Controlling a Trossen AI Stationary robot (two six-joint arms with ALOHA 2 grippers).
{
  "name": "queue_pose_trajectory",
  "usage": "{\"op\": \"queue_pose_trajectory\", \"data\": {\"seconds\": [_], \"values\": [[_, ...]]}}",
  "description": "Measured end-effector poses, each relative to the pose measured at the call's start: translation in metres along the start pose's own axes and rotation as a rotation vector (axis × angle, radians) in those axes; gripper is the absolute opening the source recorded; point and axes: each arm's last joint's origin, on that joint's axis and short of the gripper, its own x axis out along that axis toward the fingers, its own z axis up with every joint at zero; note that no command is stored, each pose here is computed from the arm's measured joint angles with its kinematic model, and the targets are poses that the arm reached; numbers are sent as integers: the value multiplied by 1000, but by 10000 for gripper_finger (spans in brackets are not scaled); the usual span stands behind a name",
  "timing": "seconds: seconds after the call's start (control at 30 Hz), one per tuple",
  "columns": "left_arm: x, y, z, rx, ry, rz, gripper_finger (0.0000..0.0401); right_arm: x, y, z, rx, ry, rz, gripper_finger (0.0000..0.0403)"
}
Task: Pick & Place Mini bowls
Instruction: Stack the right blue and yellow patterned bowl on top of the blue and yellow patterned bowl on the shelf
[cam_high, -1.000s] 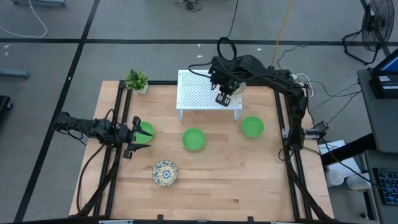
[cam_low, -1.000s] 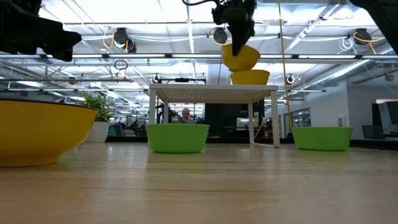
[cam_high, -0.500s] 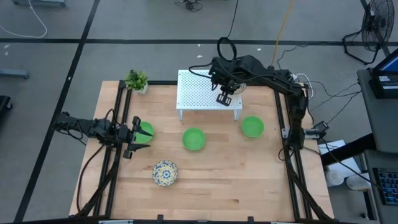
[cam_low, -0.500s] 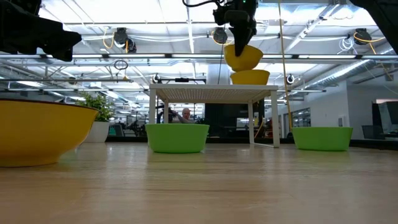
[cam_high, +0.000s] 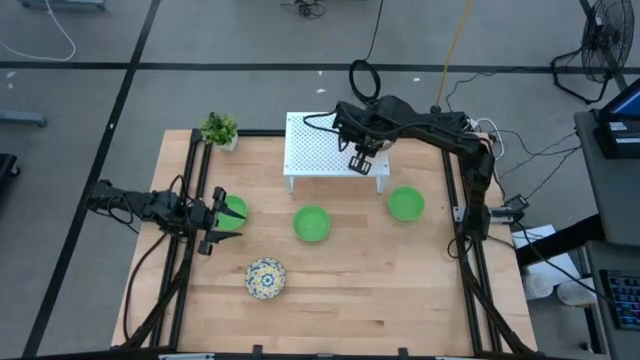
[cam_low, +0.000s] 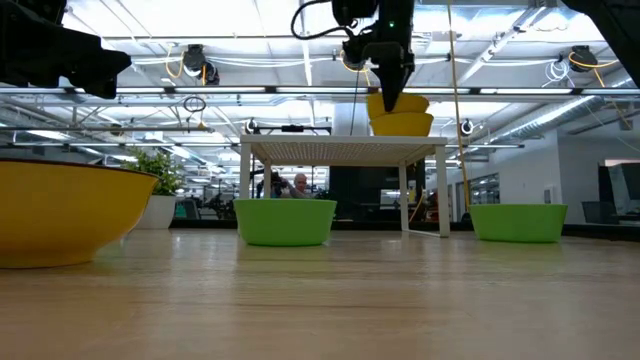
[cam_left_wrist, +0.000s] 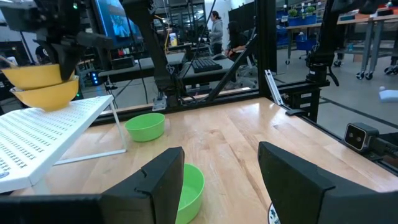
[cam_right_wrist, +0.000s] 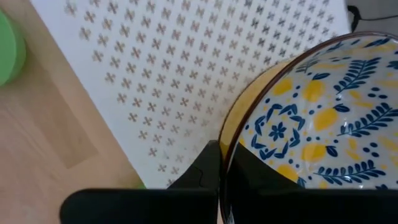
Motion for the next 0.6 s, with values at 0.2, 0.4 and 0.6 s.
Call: {"op": "queue_pose_trajectory", "data": {"seconds": [0.2,0.4,0.6], "values": [[0,0,0,0,1,0,212,3,0,0,1,3,0,4],[0,0,0,0,0,0,212,3,0,2,6,-11,0,10],[0,0,0,0,0,0,212,3,0,2,4,-13,-1,27]]}}
